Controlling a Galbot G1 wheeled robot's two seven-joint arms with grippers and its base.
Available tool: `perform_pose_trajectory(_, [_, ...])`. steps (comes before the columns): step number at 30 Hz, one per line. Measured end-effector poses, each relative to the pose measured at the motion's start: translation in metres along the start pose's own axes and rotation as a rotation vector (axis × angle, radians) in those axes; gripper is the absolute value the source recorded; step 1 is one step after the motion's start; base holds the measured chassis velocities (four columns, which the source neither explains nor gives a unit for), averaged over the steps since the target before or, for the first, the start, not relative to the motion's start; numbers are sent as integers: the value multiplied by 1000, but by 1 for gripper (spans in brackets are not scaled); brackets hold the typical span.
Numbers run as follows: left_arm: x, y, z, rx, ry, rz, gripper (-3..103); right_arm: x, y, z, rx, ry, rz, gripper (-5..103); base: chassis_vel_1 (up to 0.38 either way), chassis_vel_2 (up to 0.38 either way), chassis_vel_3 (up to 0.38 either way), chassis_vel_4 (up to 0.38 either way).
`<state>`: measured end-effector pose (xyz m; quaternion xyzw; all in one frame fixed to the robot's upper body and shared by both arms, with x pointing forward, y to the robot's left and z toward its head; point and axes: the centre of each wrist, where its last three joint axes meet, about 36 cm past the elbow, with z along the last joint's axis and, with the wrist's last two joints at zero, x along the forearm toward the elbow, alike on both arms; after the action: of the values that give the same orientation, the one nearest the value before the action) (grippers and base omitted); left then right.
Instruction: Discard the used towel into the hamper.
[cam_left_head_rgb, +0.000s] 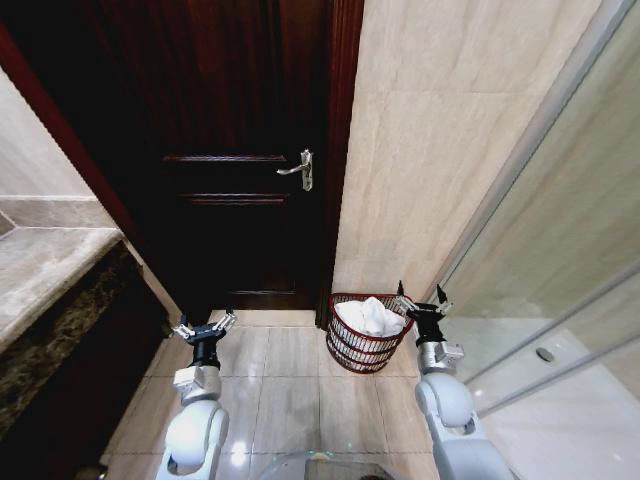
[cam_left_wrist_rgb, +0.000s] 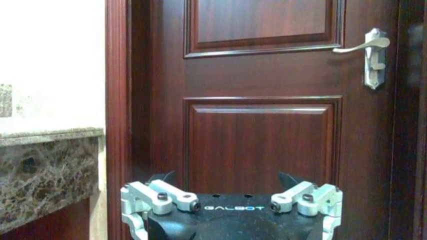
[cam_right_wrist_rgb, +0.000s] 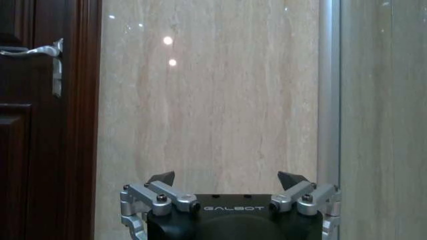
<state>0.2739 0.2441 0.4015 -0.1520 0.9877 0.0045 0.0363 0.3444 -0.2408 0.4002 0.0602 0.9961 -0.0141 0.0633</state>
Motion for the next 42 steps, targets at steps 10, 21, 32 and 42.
perform_pose_trajectory(10, [0,2,-2,-8,2,7,100,1,-3,-6,-14,37,-13,100,0,0,0,0])
perform_pose_trajectory(21, [0,23,-1,-29,4,17,100,5,-12,-3,-17,56,-27,100,0,0,0,0])
perform_pose_trajectory(32, [-10,25,-10,-47,-12,84,100,12,-19,-7,17,39,-29,100,0,0,0,0])
perform_pose_trajectory(42, [-10,18,-16,-35,-7,50,100,12,-22,-11,23,26,-39,100,0,0,0,0])
